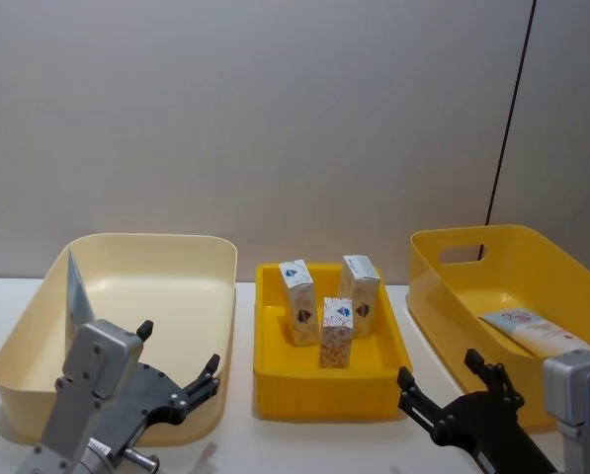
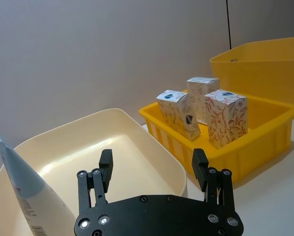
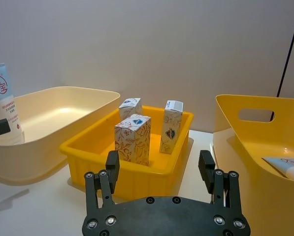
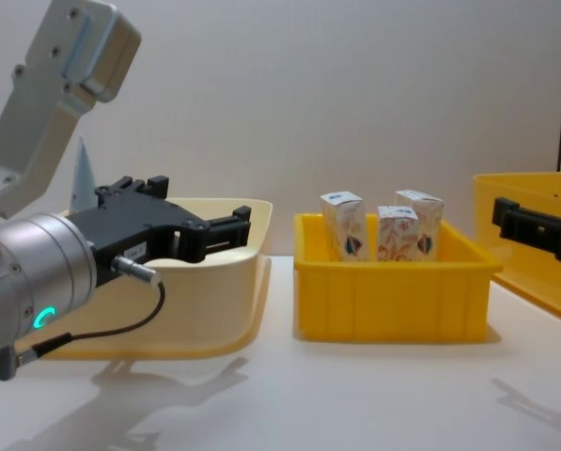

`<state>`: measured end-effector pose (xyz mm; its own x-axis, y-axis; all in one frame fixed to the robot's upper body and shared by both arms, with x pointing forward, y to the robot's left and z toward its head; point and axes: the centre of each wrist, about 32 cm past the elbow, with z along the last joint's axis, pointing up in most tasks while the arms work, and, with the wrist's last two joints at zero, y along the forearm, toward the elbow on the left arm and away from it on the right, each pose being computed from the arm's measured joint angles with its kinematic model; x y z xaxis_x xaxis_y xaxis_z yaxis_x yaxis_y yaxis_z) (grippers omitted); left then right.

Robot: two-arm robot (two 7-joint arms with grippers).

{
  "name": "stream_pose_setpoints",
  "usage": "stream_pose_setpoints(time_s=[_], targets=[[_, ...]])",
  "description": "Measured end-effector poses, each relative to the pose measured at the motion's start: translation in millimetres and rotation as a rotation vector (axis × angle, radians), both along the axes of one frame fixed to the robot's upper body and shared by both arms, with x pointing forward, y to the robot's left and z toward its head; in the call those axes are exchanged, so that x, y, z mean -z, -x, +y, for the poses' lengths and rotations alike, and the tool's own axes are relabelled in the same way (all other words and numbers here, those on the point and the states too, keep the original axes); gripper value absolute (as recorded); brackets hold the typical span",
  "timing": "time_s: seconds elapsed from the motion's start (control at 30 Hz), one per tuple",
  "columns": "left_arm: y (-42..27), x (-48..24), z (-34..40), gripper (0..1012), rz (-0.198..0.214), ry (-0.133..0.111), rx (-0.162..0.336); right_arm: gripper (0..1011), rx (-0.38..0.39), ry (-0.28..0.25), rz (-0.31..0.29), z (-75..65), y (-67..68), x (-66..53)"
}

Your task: Bimanual collaborative sorting of washing and personal care products

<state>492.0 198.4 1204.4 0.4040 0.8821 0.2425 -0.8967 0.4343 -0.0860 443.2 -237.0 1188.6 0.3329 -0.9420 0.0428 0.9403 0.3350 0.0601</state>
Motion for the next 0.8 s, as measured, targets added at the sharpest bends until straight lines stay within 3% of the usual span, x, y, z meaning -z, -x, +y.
stream_pose_setpoints(time_s=[0.4,0.8], targets=[[0.0,0.0,0.0,1002,0.000,0.000,0.000,1001,0.000,0.001,0.006,-0.6,-1.0,-0.4],[0.0,0.0,0.0,1002,0.000,0.000,0.000,1001,-0.003,0.000,0.032,2.8,-14.2,-4.2]])
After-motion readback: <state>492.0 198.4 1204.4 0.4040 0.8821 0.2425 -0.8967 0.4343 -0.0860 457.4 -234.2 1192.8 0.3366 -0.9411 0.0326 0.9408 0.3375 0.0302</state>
